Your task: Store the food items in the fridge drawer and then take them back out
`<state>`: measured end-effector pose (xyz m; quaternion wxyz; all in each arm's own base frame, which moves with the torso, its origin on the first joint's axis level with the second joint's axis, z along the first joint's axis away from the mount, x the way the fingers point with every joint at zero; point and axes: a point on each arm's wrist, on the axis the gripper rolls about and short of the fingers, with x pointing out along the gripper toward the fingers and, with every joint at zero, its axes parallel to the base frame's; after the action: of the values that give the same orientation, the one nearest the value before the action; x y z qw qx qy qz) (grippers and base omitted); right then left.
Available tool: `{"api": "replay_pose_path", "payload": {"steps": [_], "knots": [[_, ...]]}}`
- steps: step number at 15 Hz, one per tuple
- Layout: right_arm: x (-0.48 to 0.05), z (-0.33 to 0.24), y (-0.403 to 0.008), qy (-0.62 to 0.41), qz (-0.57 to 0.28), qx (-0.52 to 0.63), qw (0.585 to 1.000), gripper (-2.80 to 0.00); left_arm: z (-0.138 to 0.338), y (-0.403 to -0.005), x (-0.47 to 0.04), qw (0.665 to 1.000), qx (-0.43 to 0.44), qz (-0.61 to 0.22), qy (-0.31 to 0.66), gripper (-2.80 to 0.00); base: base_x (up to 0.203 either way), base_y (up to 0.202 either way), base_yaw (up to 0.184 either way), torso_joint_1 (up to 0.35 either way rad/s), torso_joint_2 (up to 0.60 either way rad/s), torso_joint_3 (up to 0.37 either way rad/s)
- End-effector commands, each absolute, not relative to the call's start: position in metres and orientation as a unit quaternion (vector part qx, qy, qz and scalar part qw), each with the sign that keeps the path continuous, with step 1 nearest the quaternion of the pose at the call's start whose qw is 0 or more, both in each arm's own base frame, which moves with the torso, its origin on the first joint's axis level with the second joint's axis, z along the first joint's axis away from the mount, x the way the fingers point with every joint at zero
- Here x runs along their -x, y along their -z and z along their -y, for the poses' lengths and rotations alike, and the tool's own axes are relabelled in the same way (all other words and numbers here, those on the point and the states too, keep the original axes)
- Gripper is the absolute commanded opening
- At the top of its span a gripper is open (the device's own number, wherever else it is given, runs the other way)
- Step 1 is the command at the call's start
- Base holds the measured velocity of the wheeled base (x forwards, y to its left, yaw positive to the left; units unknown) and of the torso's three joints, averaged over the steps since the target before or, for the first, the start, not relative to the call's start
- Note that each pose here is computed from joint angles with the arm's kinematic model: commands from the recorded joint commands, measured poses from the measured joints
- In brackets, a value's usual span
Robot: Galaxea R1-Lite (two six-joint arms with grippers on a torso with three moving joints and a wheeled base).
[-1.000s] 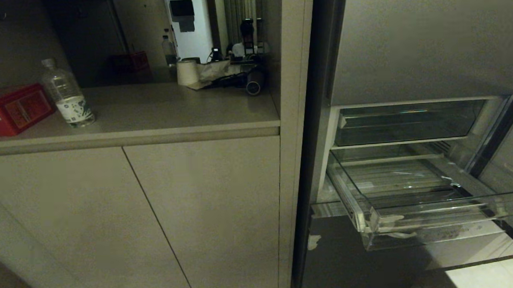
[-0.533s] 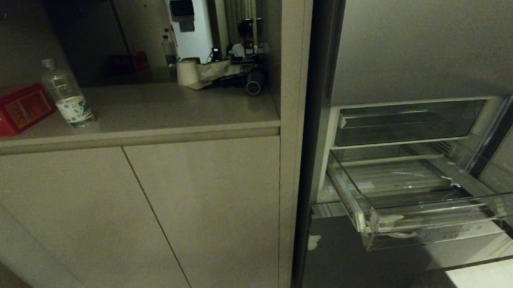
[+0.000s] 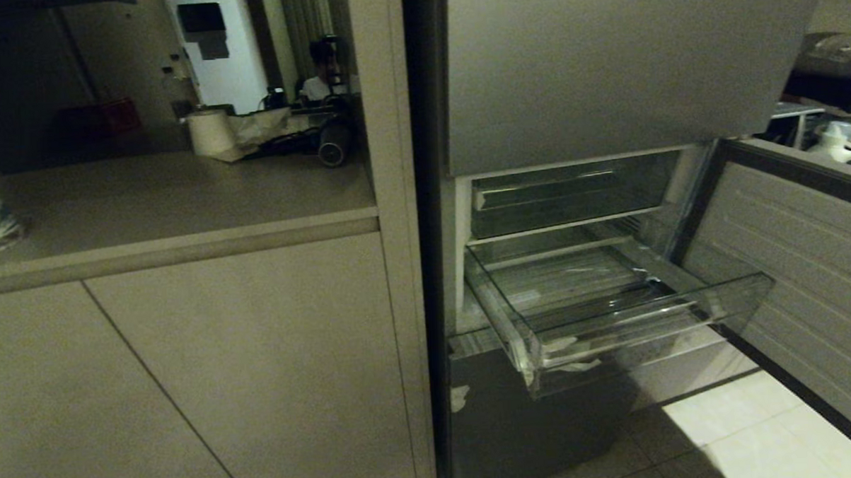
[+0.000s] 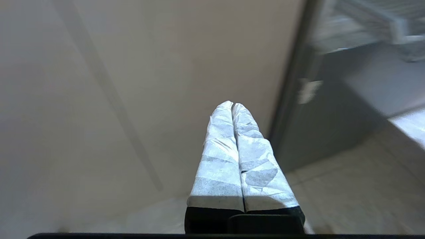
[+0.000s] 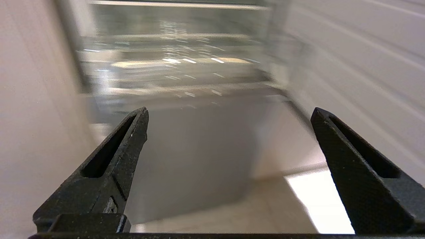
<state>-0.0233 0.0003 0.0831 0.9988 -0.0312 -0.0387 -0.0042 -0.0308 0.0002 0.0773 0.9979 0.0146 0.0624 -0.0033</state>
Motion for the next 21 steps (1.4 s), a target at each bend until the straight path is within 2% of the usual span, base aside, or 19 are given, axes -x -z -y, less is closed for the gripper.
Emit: {"api": "replay_pose_path", "payload": {"steps": [1, 5, 8, 11, 14, 16, 21], "knots": [[0.021, 0.0, -0.074, 0.003, 0.022, 0.031, 0.999, 0.0, 0.0, -0.077, 0.031, 0.998, -0.015, -0.064, 0.003, -2.8, -0.001, 0.005, -0.165, 0.002, 0.0, 0.009], [0.021, 0.0, -0.075, 0.002, 0.024, 0.031, 0.999, 0.0, 0.0, -0.077, 0.031, 0.998, -0.015, -0.064, 0.003, -2.8, -0.001, 0.005, -0.156, 0.002, 0.01, 0.004], [0.019, 0.0, -0.077, 0.004, 0.018, 0.031, 0.999, 0.0, 0.0, -0.077, 0.031, 0.998, -0.015, -0.064, 0.003, -2.8, 0.001, 0.002, -0.025, 0.001, 0.0, 0.003], [0.022, 0.002, -0.121, 0.05, 0.042, -0.003, 0.998, 0.0, 0.0, -0.077, 0.031, 0.998, -0.015, -0.064, 0.003, -2.8, 0.0, 0.0, 0.0, 0.0, 0.0, 0.0], [0.007, 0.003, -0.164, 0.099, -0.005, -0.049, 0.994, 0.0, 0.0, -0.077, 0.031, 0.998, -0.015, -0.064, 0.003, -2.8, 0.0, 0.0, 0.0, 0.0, 0.0, 0.0], [-0.017, 0.006, -0.184, 0.162, -0.033, -0.1, 0.981, 0.0, 0.0, -0.077, 0.031, 0.998, -0.015, -0.064, 0.003, -2.8, 0.0, 0.0, 0.0, 0.0, 0.0, 0.0], [-0.039, 0.041, -0.205, 0.389, -0.001, -0.144, 0.91, 0.0, 0.0, -0.077, 0.031, 0.998, -0.015, -0.064, 0.003, -2.8, 0.0, 0.0, 0.0, 0.0, 0.0, 0.0]]}}
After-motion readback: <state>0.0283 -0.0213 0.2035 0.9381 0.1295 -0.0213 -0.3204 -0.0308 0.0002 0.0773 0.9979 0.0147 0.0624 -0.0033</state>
